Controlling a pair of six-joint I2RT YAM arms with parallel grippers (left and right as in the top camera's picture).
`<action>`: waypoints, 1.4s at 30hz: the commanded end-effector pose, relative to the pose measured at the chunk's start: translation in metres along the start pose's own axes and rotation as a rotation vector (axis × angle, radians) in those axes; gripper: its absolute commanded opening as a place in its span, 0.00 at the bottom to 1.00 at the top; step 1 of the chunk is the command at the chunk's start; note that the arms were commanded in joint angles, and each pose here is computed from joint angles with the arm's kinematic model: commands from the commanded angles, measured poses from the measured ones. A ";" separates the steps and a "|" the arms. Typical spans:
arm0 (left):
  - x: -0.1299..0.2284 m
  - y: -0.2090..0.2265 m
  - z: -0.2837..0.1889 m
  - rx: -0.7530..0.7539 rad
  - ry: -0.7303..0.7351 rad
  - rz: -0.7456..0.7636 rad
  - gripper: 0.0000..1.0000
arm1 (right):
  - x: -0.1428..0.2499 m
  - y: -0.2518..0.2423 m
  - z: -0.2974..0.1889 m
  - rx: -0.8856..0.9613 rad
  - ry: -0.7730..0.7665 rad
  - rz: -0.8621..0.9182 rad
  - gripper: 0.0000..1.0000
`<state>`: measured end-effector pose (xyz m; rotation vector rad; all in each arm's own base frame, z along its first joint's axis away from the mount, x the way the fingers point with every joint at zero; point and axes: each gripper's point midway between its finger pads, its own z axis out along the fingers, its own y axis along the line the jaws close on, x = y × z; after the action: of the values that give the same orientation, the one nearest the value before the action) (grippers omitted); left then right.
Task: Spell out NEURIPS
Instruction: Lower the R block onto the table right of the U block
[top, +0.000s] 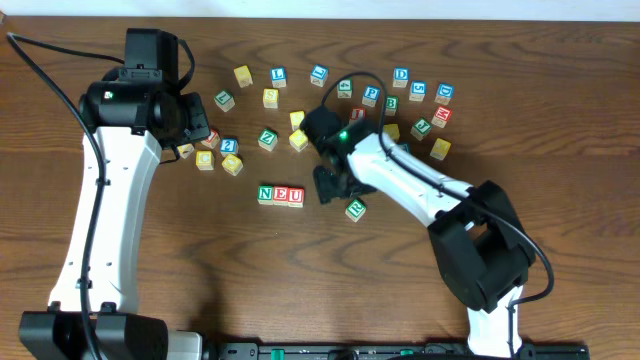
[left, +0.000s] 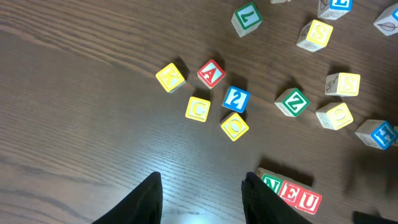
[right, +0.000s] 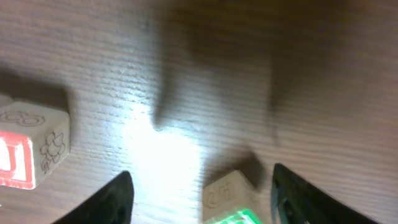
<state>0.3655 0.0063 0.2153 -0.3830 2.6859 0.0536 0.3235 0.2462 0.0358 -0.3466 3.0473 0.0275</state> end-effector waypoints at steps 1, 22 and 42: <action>-0.002 0.003 -0.006 -0.006 -0.017 0.009 0.42 | -0.016 -0.009 -0.026 -0.010 -0.029 -0.107 0.63; -0.002 0.003 -0.006 -0.006 -0.017 0.009 0.42 | 0.027 -0.020 -0.005 -0.058 0.136 -0.311 0.29; -0.001 0.004 -0.006 -0.008 -0.012 0.009 0.42 | 0.060 -0.037 -0.009 -0.042 0.237 -0.206 0.01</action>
<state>0.3646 0.0063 0.2150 -0.3833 2.6896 0.0546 0.2818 0.1995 0.0399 -0.7738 3.1994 0.0414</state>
